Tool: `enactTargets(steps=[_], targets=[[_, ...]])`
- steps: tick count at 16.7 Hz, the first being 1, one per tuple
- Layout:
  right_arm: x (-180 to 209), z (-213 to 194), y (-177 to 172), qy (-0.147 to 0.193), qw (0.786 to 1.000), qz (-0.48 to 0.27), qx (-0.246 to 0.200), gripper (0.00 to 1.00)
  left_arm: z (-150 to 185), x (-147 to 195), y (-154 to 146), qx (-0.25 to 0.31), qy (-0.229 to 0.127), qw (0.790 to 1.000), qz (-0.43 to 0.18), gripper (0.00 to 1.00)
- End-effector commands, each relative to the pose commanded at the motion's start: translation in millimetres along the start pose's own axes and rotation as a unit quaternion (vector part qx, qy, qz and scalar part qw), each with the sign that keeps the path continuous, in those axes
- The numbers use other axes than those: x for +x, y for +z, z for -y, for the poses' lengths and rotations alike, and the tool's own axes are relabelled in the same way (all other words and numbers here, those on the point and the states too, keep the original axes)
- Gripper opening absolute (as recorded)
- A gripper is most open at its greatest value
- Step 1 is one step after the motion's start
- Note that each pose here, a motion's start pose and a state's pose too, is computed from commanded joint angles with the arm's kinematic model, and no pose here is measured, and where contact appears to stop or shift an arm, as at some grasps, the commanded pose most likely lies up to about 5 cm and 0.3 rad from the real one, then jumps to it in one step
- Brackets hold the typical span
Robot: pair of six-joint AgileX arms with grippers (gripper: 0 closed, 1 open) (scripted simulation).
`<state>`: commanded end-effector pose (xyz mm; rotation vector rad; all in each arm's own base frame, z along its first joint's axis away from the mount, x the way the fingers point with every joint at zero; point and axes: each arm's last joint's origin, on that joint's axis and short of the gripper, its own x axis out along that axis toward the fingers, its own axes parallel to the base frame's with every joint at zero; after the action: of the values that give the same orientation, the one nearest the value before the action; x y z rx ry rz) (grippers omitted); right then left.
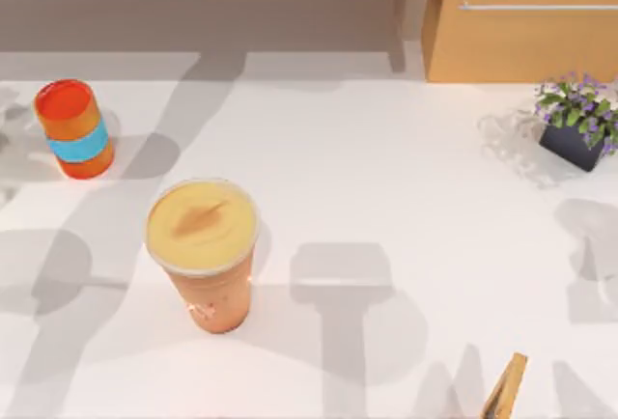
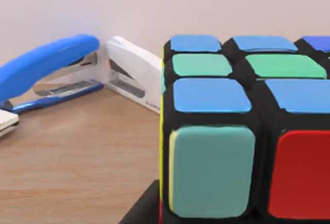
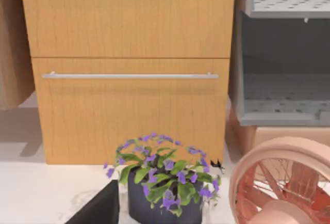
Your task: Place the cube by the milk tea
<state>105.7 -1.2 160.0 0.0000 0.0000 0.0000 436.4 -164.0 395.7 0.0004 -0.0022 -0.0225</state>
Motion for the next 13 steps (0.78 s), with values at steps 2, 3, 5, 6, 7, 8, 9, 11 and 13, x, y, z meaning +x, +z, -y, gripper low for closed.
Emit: enactTargets(steps=[2, 3, 5, 6, 7, 8, 9, 11, 13], targets=[[0.0, 0.0, 0.0, 0.0, 1.0, 0.0, 0.0, 1.0, -0.1, -0.1, 1.3, 0.0, 0.0, 1.0, 0.0, 0.0], [0.0, 0.0, 0.0, 0.0, 1.0, 0.0, 0.0, 1.0, -0.1, -0.1, 1.3, 0.0, 0.0, 1.0, 0.0, 0.0], [0.0, 0.0, 0.0, 0.0, 1.0, 0.0, 0.0, 1.0, -0.7, -1.3, 2.6, 0.0, 0.0, 1.0, 0.001, 0.0], [0.0, 0.0, 0.0, 0.0, 1.0, 0.0, 0.0, 1.0, -1.6, -4.5, 7.0, -0.001, -0.003, 1.0, 0.003, 0.0], [0.0, 0.0, 0.0, 0.0, 1.0, 0.0, 0.0, 1.0, -3.6, -10.6, 14.3, -0.001, -0.007, 1.0, 0.005, 0.0], [0.0, 0.0, 0.0, 0.0, 1.0, 0.0, 0.0, 1.0, -7.0, -19.4, 23.4, -0.002, -0.013, 1.0, 0.006, 0.0], [0.0, 0.0, 0.0, 0.0, 1.0, 0.0, 0.0, 1.0, -11.9, -30.5, 33.2, -0.001, -0.019, 1.0, 0.005, 0.0], [0.0, 0.0, 0.0, 0.0, 1.0, 0.0, 0.0, 1.0, -24.9, -54.8, 46.1, 0.005, -0.032, 0.999, -0.016, 0.0], [0.0, 0.0, 0.0, 0.0, 1.0, 0.0, 0.0, 1.0, -38.9, -75.4, 42.5, 0.017, -0.044, 0.997, -0.066, 0.0]])
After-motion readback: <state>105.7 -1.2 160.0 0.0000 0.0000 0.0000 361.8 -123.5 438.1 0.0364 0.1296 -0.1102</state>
